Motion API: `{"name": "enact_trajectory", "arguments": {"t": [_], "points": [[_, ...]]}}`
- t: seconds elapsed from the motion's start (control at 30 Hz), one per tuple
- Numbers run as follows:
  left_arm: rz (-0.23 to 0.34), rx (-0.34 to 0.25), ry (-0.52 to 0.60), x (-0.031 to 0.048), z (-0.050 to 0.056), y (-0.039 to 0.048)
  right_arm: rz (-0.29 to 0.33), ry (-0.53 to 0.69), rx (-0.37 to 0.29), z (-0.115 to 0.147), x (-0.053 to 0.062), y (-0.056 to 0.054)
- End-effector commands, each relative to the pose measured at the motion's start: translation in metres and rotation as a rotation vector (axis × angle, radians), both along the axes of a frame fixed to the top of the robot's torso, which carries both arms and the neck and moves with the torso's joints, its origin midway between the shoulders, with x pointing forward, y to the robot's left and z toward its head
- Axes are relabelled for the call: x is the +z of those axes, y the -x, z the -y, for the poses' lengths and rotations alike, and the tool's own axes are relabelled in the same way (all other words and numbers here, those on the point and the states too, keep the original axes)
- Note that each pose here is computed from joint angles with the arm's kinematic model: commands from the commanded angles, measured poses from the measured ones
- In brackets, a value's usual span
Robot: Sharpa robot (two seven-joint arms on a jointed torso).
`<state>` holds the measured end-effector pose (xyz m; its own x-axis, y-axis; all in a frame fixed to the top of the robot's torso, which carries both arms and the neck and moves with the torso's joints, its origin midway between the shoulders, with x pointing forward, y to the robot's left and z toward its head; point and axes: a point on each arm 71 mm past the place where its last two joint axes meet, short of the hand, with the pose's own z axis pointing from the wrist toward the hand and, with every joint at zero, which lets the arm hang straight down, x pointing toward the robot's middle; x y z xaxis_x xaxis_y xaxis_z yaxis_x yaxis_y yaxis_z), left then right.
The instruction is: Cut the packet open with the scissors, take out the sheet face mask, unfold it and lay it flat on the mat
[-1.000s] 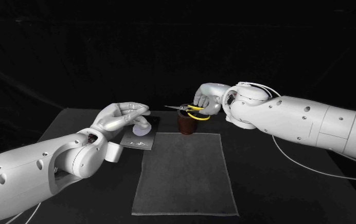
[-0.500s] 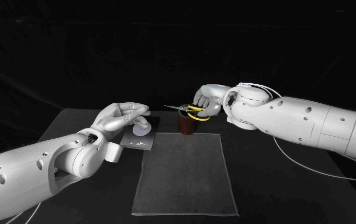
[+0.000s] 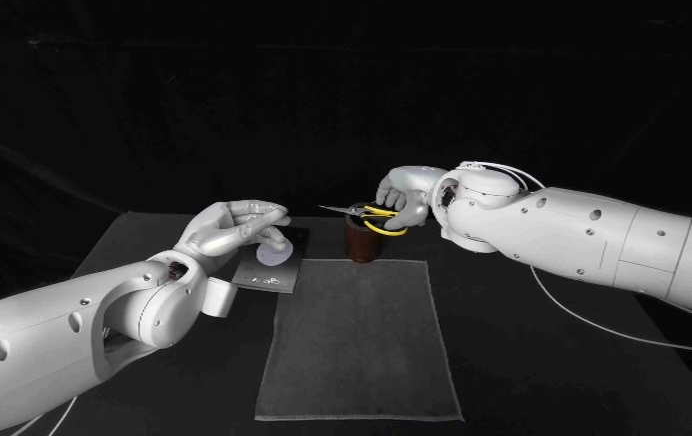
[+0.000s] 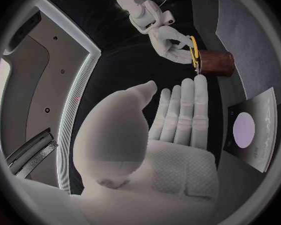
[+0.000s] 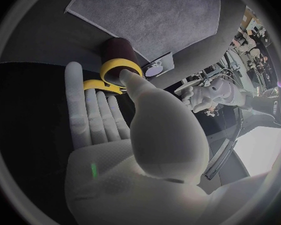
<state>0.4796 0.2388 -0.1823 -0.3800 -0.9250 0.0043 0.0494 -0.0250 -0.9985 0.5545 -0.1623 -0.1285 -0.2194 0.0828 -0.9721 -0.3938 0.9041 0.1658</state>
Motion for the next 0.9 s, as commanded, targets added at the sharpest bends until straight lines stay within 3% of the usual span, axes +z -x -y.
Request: {"name": "enact_trajectory", "arguments": {"t": [0.03,0.9], "points": [[0.004,-0.023,0.011,0.0013,0.0024,0.0003,0.0,0.049,-0.015,0.0014,-0.0014,-0.0009],[-0.001,-0.025,0.011,0.0009,0.0024,0.0004,0.012,0.051,-0.006,-0.0058,-0.0058,-0.0023]]}}
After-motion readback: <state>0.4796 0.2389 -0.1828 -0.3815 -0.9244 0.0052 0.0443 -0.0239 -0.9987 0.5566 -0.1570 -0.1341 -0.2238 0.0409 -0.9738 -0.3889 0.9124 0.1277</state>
